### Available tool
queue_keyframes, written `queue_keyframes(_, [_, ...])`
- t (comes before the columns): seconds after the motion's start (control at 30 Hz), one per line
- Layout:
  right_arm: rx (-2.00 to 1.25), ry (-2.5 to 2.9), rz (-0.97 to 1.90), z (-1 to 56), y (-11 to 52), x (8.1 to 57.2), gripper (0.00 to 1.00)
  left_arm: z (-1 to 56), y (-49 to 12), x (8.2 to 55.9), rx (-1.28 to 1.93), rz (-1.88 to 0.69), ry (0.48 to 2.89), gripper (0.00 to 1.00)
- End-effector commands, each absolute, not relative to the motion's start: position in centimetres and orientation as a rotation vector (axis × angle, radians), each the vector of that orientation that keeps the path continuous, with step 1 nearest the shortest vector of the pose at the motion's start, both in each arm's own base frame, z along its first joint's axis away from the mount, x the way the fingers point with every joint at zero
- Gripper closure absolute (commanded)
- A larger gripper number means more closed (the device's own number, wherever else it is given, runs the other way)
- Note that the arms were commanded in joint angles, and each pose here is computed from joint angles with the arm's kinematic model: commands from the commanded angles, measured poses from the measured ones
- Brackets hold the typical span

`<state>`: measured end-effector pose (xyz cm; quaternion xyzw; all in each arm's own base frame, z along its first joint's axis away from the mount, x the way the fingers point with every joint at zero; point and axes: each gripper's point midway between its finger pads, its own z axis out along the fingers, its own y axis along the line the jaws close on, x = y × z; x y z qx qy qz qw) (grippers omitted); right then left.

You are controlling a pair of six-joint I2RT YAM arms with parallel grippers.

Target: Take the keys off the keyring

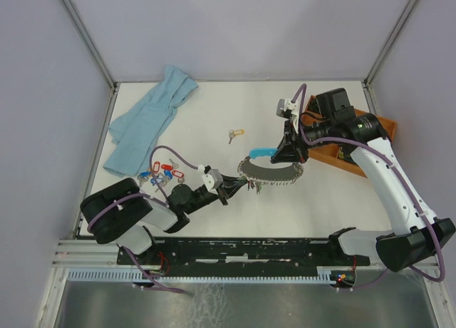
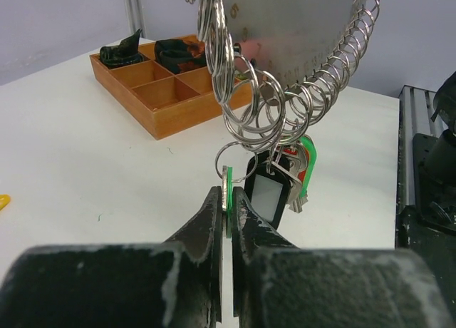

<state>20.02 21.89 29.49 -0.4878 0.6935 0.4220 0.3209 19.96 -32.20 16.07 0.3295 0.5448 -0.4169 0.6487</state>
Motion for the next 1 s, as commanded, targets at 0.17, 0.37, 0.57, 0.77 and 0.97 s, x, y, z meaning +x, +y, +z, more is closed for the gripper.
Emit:
queue_keyframes(0.17, [-1.289,1.784,1.111,30.0,22.3,20.3,0.99,17.8,-32.1,19.4,0.768,-0.984,1.205,0.97])
queue_keyframes(0.37, [-1.278,1.801,1.083,29.7,22.1,20.8,1.0,17.0,-32.5,18.7,0.81,-1.039,1.297,0.97])
queue_keyframes(0.57, [-1.272,1.806,1.076,29.6,22.1,20.9,0.99,16.7,-31.9,18.2,0.814,-1.048,1.356,0.97])
queue_keyframes(0.77, [-1.232,1.838,1.046,29.2,22.0,21.8,1.0,17.3,-31.8,17.5,0.826,-1.081,1.368,0.97])
queue_keyframes(0.97, [-1.178,1.878,1.033,28.4,21.9,22.8,1.0,18.0,-31.7,16.8,0.828,-1.119,1.369,0.97])
